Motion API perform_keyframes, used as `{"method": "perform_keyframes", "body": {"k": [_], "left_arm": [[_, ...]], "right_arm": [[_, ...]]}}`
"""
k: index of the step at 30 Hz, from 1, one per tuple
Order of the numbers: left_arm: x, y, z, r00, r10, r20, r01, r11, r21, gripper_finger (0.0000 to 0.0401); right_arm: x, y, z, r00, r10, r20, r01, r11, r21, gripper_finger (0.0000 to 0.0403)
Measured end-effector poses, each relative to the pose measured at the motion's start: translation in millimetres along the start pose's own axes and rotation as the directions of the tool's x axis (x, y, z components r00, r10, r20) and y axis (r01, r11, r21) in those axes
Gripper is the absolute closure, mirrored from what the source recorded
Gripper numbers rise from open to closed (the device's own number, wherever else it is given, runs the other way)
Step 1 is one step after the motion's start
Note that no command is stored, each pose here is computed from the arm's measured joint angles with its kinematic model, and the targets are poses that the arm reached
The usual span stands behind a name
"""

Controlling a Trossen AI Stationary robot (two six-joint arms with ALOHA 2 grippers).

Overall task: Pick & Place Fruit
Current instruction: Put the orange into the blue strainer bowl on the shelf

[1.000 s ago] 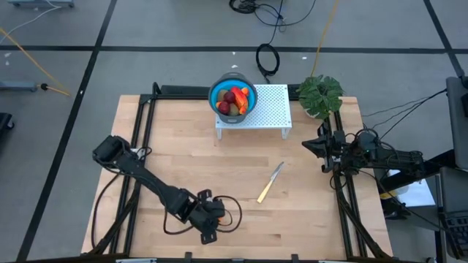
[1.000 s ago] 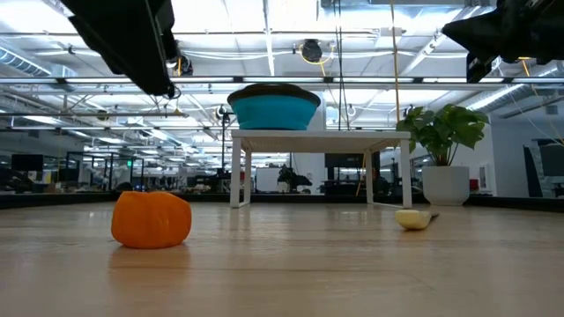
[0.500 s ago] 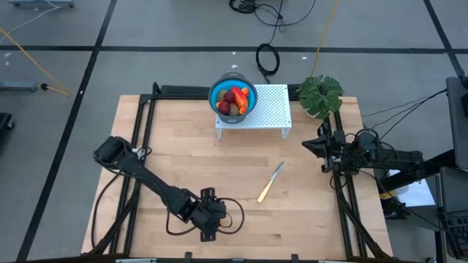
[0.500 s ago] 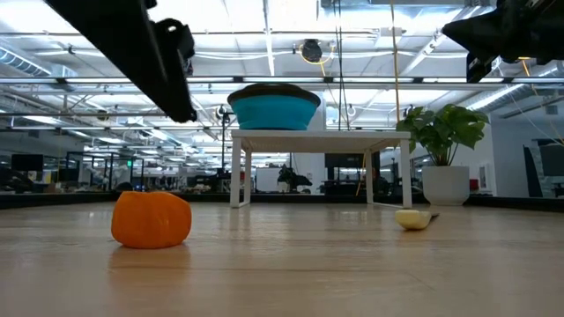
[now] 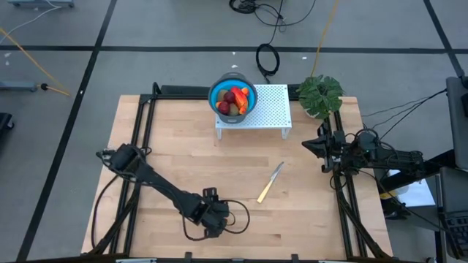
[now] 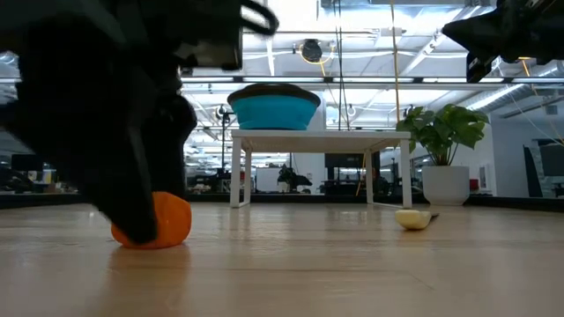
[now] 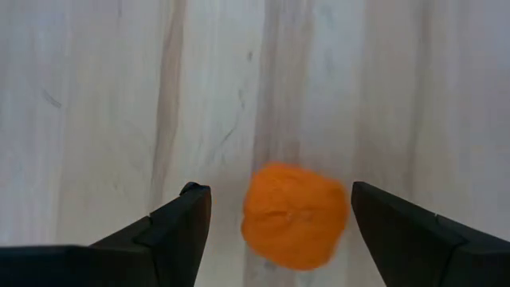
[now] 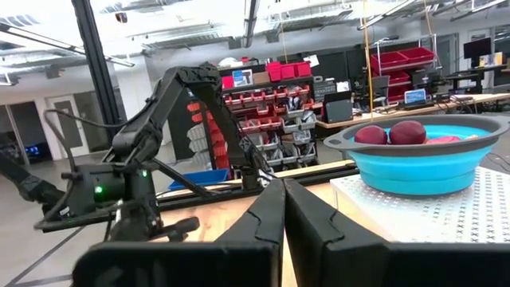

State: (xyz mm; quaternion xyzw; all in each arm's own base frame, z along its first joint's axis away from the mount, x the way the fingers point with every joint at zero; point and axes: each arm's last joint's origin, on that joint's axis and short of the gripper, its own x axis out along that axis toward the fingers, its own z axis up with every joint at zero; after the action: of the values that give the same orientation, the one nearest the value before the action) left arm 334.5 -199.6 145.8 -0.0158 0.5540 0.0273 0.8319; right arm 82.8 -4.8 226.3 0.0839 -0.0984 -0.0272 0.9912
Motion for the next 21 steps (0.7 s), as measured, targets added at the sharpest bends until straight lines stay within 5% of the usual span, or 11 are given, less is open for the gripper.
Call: {"method": "perform_keyframes", "body": {"k": [12,21], "left_arm": [[9.6,0.7,-2.5,0.999,-0.012,-0.049,0.014,0.999,0.049,0.0102],[10.3,0.2,-3.3,0.998,-0.019,-0.057,0.022,0.999,0.048,0.0186]], "right_arm": [[0.0,0.0,0.2,1.000,0.000,0.001,0.000,1.000,0.000,0.0402],[0.0,0.0,0.2,1.000,-0.002,0.001,0.002,1.000,0.000,0.0402]]}}
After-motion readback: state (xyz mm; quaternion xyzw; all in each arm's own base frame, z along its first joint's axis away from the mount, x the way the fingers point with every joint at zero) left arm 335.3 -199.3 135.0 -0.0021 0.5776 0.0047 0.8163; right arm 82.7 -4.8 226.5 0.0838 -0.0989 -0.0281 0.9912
